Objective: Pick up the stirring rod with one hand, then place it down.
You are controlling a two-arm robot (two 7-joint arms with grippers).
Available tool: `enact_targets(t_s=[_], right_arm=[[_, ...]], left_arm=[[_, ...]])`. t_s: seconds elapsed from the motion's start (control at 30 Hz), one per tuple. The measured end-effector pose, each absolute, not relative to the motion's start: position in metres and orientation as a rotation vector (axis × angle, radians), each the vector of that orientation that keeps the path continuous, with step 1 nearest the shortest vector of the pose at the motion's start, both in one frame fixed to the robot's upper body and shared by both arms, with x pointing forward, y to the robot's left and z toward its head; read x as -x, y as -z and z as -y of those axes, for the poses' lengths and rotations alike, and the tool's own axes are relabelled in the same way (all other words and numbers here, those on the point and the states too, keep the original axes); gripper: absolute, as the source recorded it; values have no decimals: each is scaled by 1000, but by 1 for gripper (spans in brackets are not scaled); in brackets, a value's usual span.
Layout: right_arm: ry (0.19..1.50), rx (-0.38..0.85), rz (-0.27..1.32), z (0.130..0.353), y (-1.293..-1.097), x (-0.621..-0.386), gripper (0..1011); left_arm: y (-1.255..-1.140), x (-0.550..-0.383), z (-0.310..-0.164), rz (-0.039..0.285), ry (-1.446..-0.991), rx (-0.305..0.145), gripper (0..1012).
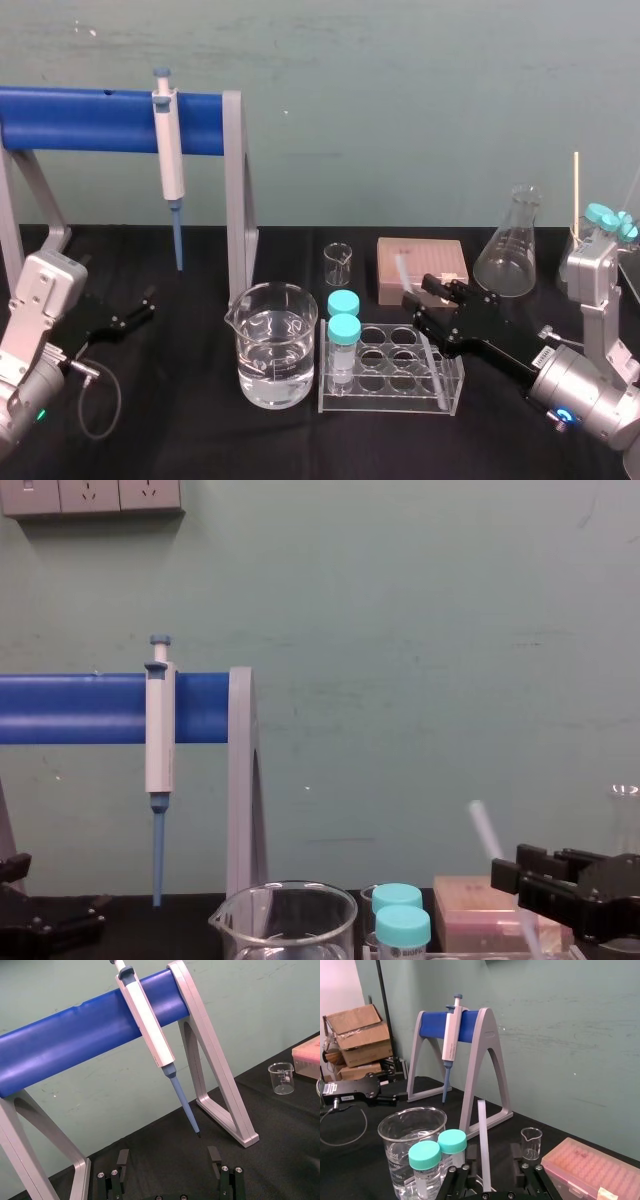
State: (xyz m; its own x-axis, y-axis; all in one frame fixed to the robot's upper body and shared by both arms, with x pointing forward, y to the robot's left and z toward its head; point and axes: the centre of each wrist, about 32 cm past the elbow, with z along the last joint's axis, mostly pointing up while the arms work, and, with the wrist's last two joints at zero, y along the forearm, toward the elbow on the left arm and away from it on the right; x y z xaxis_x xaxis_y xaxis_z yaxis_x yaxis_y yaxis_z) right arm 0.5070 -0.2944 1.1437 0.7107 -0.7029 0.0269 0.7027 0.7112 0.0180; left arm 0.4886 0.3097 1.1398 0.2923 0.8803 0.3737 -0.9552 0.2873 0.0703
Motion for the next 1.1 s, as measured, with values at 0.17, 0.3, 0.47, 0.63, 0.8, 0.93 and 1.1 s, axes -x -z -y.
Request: enact_targets(t_s=[0.17, 0.3, 0.47, 0.63, 0.8, 0.93, 1.1], right_arm=[[779, -7, 33, 294, -1144, -507, 554], [779, -8, 33, 294, -1144, -507, 673], [778, -8, 33, 294, -1144, -507, 848], [817, -30, 73, 299, -1151, -509, 954], [970, -54, 151, 311, -1163, -508, 1003], [1123, -28, 163, 320, -1165, -505, 1003], [1229, 44, 90, 324, -1159, -502, 1003]], left_arm=[[-1140, -489, -310, 285, -1248, -304, 1000], [-1140, -489, -310, 285, -1248, -304, 1000], [-1140, -489, -310, 285, -1248, -304, 1000], [-1140, -489, -310, 285, -1248, -304, 1000], [-1140, -489, -310, 285, -1248, -304, 1000], [-1140, -489, -310, 285, -1248, -304, 1000], [-1140, -489, -310, 285, -1248, -305, 1000]])
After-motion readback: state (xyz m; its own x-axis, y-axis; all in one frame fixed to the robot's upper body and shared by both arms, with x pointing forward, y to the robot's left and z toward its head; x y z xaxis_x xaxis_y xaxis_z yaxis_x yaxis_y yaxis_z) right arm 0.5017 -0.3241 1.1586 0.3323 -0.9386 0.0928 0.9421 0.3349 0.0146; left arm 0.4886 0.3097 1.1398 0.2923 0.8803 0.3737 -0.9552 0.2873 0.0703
